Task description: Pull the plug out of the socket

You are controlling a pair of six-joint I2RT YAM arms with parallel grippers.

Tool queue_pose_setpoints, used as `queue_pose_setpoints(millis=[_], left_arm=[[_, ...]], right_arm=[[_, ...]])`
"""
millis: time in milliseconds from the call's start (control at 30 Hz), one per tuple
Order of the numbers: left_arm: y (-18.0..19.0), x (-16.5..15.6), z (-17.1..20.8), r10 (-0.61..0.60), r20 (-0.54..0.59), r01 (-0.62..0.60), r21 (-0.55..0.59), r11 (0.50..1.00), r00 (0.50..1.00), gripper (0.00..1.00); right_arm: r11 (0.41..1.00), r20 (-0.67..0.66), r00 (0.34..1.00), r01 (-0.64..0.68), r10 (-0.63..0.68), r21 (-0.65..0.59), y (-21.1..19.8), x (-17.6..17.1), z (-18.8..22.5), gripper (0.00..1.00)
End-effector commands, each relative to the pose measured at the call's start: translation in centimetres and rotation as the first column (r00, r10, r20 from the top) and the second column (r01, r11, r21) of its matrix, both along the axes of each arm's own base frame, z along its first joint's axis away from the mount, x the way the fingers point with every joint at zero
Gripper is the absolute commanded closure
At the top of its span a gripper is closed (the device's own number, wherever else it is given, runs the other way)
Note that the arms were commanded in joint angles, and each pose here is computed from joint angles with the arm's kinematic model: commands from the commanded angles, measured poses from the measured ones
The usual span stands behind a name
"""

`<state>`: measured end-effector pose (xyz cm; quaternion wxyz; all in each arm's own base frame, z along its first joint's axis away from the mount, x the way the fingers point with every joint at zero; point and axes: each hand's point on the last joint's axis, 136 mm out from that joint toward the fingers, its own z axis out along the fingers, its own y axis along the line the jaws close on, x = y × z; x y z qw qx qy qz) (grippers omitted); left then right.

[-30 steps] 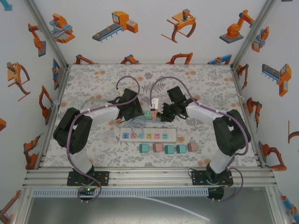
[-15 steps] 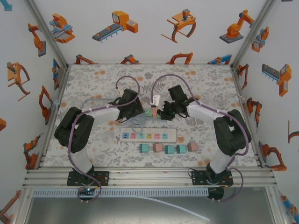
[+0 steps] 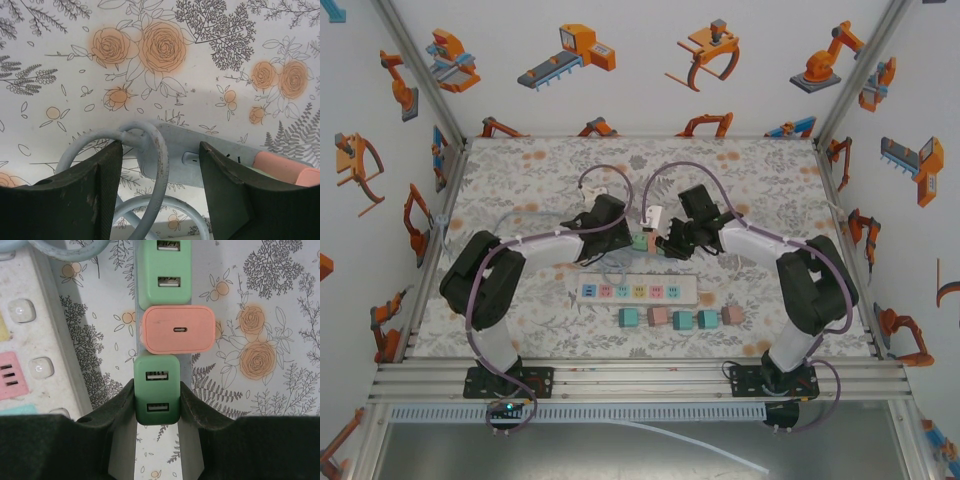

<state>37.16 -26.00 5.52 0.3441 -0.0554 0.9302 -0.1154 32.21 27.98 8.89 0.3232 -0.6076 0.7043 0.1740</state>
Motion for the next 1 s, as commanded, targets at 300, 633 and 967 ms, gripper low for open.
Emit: queue_pose_setpoints(millis=[300,633,967], left_arm=[[13.2,-14.8,-15.1,0.091,-0.573,0.321,0.576,0.752,0.814,0.43],[12.3,-14.2,-13.9,0.069,-0.543,0.282,0.536,0.796,0.837,0.43],[8.9,-11.6,-8.0,-0.017,-0.439,0.222,0.421,0.88,0.898,0.37]], right_arm=[[0.939,0.131,0.991,-0.018,-0.029,0.343,2.4,2.9,10.5,1.0],[0.92,0.175,0.982,-0.005,-0.07,0.392,1.5,1.7,12.8,1.0],[0.912,0.179,0.966,0.102,-0.185,0.397,-0.9,-0.1,14.9,1.0]])
